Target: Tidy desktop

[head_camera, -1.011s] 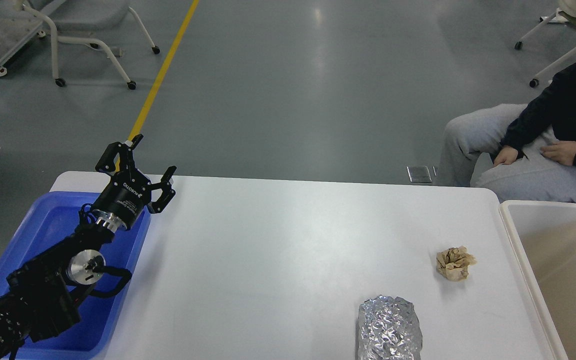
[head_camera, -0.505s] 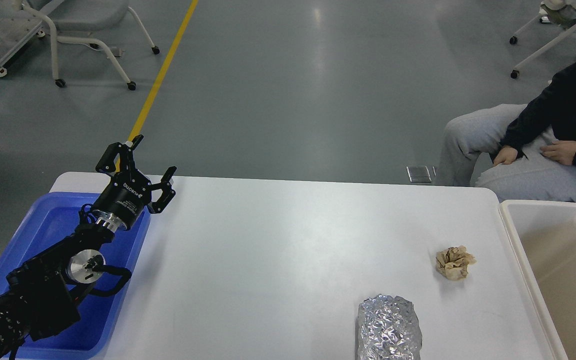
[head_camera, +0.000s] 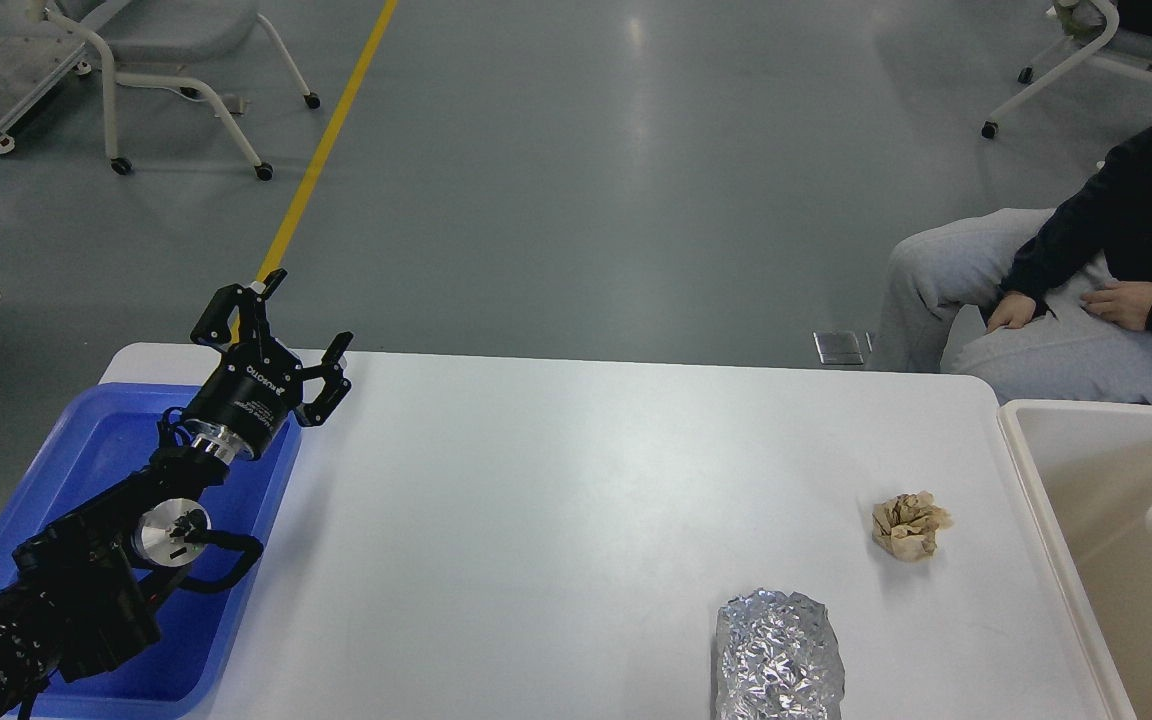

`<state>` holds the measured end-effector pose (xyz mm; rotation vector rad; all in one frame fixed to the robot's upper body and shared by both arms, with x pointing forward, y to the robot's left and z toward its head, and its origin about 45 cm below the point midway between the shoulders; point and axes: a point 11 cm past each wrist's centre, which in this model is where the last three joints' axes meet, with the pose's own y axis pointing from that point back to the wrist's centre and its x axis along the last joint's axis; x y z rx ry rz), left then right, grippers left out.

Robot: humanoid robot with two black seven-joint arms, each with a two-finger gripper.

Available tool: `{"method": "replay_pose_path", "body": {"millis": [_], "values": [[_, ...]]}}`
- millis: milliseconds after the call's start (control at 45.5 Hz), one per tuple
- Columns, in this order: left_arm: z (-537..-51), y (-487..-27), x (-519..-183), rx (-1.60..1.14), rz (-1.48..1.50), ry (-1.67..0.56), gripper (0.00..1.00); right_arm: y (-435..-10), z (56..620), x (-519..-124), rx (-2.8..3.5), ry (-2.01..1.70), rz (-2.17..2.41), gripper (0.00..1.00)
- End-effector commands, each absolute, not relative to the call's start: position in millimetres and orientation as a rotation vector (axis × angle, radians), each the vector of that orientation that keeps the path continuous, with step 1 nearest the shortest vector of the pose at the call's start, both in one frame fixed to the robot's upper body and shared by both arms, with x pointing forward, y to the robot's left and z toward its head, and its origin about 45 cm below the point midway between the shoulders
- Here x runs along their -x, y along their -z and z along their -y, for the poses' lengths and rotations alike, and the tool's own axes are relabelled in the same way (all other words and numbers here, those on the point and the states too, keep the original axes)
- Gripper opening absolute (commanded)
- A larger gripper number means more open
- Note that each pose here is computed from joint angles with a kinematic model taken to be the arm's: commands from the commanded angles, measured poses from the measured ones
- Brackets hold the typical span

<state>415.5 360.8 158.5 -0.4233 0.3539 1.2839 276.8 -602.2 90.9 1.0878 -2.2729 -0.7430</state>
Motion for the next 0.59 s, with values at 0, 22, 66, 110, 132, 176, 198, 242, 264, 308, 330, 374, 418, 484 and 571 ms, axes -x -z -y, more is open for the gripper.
{"method": "replay_pose_path", "body": {"millis": [0, 22, 66, 110, 132, 176, 198, 242, 264, 308, 330, 374, 418, 484, 571], "values": [[-360.7, -158.4, -415.4, 0.422, -0.354, -1.283, 1.00, -80.5, 601.8, -265.4, -1.048, 0.793, 2.280, 0.00], [-360.8, -158.6, -415.5, 0.423, -0.354, -1.284, 1.00, -78.7, 600.6, -264.5, -1.048, 0.799, 2.279, 0.00], [-360.8, -158.6, -415.5, 0.423, -0.354, -1.284, 1.00, -77.0, 599.5, -263.7, -1.046, 0.805, 2.280, 0.00], [-360.8, -158.6, -415.5, 0.423, -0.354, -1.284, 1.00, -76.8, 599.4, -263.7, -1.044, 0.806, 2.283, 0.03], [-360.8, -158.6, -415.5, 0.423, -0.354, -1.284, 1.00, -76.5, 599.6, -263.1, -1.041, 0.809, 2.287, 0.09], [-361.0, -158.5, -415.6, 0.423, -0.353, -1.285, 1.00, -74.9, 599.7, -261.0, -1.032, 0.813, 2.289, 0.36], [-360.8, -158.6, -415.5, 0.423, -0.354, -1.284, 1.00, -75.1, 600.5, -260.3, -1.030, 0.814, 2.292, 0.53], [-360.8, -158.6, -415.5, 0.423, -0.354, -1.284, 1.00, -75.2, 600.7, -260.1, -1.026, 0.823, 2.305, 0.95], [-360.8, -158.6, -415.5, 0.423, -0.354, -1.284, 1.00, -75.0, 600.3, -260.4, -1.024, 0.836, 2.323, 0.99], [-360.8, -158.6, -415.5, 0.423, -0.354, -1.284, 1.00, -76.2, 600.9, -261.2, -1.025, 0.846, 2.341, 0.99], [-360.8, -158.6, -415.5, 0.423, -0.354, -1.284, 1.00, -76.2, 600.5, -261.7, -1.027, 0.849, 2.344, 0.99], [-360.8, -158.6, -415.5, 0.423, -0.354, -1.284, 1.00, -76.5, 600.9, -261.6, -1.025, 0.850, 2.348, 0.99], [-360.8, -158.6, -415.5, 0.423, -0.354, -1.284, 1.00, -76.6, 600.9, -261.6, -1.025, 0.851, 2.349, 0.99], [-360.8, -158.6, -415.5, 0.423, -0.354, -1.284, 1.00, -76.5, 600.5, -262.0, -1.027, 0.851, 2.351, 0.99], [-360.8, -158.6, -415.5, 0.423, -0.354, -1.284, 1.00, -77.4, 599.8, -263.9, -1.035, 0.847, 2.350, 0.99]]}}
